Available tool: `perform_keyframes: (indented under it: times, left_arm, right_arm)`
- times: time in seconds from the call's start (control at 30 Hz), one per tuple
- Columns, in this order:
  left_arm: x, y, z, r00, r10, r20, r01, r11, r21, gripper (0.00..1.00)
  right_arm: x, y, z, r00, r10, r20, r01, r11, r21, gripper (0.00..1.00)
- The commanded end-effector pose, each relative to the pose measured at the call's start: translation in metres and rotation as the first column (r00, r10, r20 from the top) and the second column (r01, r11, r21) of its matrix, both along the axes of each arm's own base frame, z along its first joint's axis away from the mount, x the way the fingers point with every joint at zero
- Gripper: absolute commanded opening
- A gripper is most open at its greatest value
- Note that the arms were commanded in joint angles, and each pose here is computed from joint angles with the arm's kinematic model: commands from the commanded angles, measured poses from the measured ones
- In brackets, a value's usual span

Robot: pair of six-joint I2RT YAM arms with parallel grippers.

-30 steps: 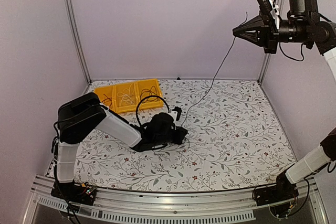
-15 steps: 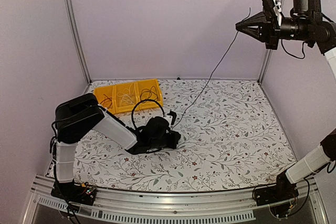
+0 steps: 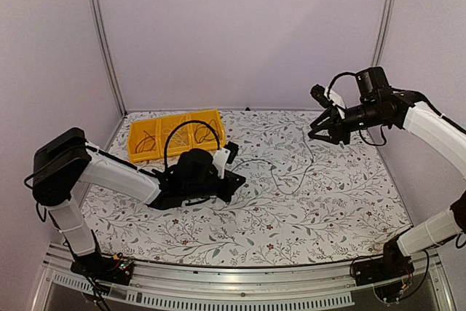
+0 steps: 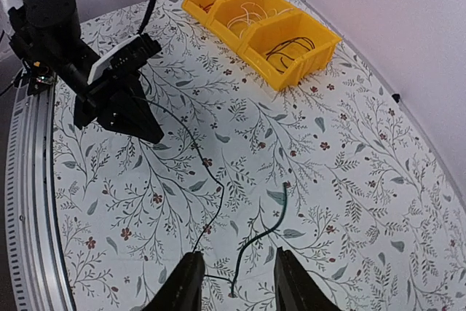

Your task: Untangle the cables

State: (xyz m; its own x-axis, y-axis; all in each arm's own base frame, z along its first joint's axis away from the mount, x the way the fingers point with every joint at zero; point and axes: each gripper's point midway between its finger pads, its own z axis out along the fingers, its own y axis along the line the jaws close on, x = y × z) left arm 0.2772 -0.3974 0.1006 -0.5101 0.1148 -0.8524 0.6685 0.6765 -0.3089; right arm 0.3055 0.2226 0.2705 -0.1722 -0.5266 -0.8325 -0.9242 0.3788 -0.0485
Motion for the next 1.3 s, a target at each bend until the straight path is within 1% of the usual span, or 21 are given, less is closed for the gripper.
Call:
perform_keyframes:
  times: [0.0, 0.07, 0.13, 0.23, 0.4, 0.47, 0.53, 0.57, 0.7, 0.87, 1.03, 1.07, 1.17, 1.27]
  left_arm:
    - [-0.007, 0.008, 0.003, 0.998, -0.055, 0.026, 0.053, 0.995, 0.080, 0.00]
    - [-0.006, 0.008, 0.010, 0.997, -0.063, 0.045, 0.059, 0.995, 0.081, 0.00]
    - [-0.005, 0.007, 0.018, 0.995, -0.071, 0.064, 0.066, 0.994, 0.085, 0.00]
    - [-0.002, 0.004, 0.025, 0.994, -0.075, 0.078, 0.068, 0.994, 0.090, 0.00]
    - [-0.002, 0.000, 0.032, 0.994, -0.080, 0.077, 0.074, 0.994, 0.076, 0.00]
    - [-0.002, 0.000, 0.032, 0.995, -0.075, 0.068, 0.070, 0.995, 0.067, 0.00]
    - [-0.002, 0.000, 0.031, 0.996, -0.068, 0.058, 0.064, 0.996, 0.062, 0.00]
    - [-0.002, 0.001, 0.030, 0.997, -0.061, 0.052, 0.058, 0.997, 0.058, 0.00]
    - [-0.003, 0.001, 0.028, 0.998, -0.047, 0.028, 0.046, 0.999, 0.028, 0.00]
    - [-0.002, 0.000, 0.027, 0.999, -0.036, 0.012, 0.036, 0.999, 0.008, 0.00]
    - [-0.002, 0.000, 0.028, 1.000, -0.028, 0.003, 0.028, 1.000, -0.008, 0.00]
    - [-0.002, 0.000, 0.028, 1.000, -0.026, 0.002, 0.027, 1.000, -0.009, 0.00]
    - [-0.002, 0.000, 0.027, 1.000, -0.024, -0.004, 0.024, 1.000, -0.012, 0.00]
    - [-0.003, 0.001, 0.025, 1.000, -0.019, -0.012, 0.019, 1.000, -0.018, 0.00]
  right_arm:
    - [-0.004, 0.001, -0.018, 0.999, 0.024, -0.028, -0.024, 1.000, -0.010, 0.52]
    - [-0.011, 0.003, -0.023, 0.997, 0.055, -0.050, -0.055, 0.998, -0.004, 0.60]
    - [-0.017, 0.007, -0.025, 0.996, 0.080, -0.048, -0.081, 0.997, -0.004, 0.66]
    - [-0.029, 0.021, -0.041, 0.989, 0.128, -0.068, -0.131, 0.991, -0.028, 0.68]
    - [-0.046, 0.048, -0.081, 0.968, 0.202, -0.151, -0.212, 0.976, -0.050, 0.70]
    - [-0.035, 0.053, -0.093, 0.974, 0.168, -0.152, -0.179, 0.982, -0.060, 0.73]
    - [-0.019, 0.056, -0.107, 0.981, 0.076, -0.176, -0.089, 0.994, -0.067, 0.74]
    - [-0.017, 0.059, -0.111, 0.979, 0.076, -0.187, -0.088, 0.994, -0.058, 0.74]
    - [-0.018, 0.078, -0.121, 0.976, 0.105, -0.192, -0.109, 0.994, -0.012, 0.74]
    - [-0.027, 0.108, -0.149, 0.948, 0.155, -0.277, -0.165, 0.986, -0.012, 0.74]
    - [-0.023, 0.121, -0.172, 0.933, 0.138, -0.332, -0.148, 0.989, -0.006, 0.73]
    - [-0.022, 0.122, -0.179, 0.928, 0.133, -0.349, -0.146, 0.989, -0.011, 0.71]
    - [-0.020, 0.125, -0.185, 0.921, 0.132, -0.367, -0.144, 0.990, -0.007, 0.59]
    - [-0.024, 0.130, -0.176, 0.915, 0.169, -0.365, -0.167, 0.985, 0.037, 0.54]
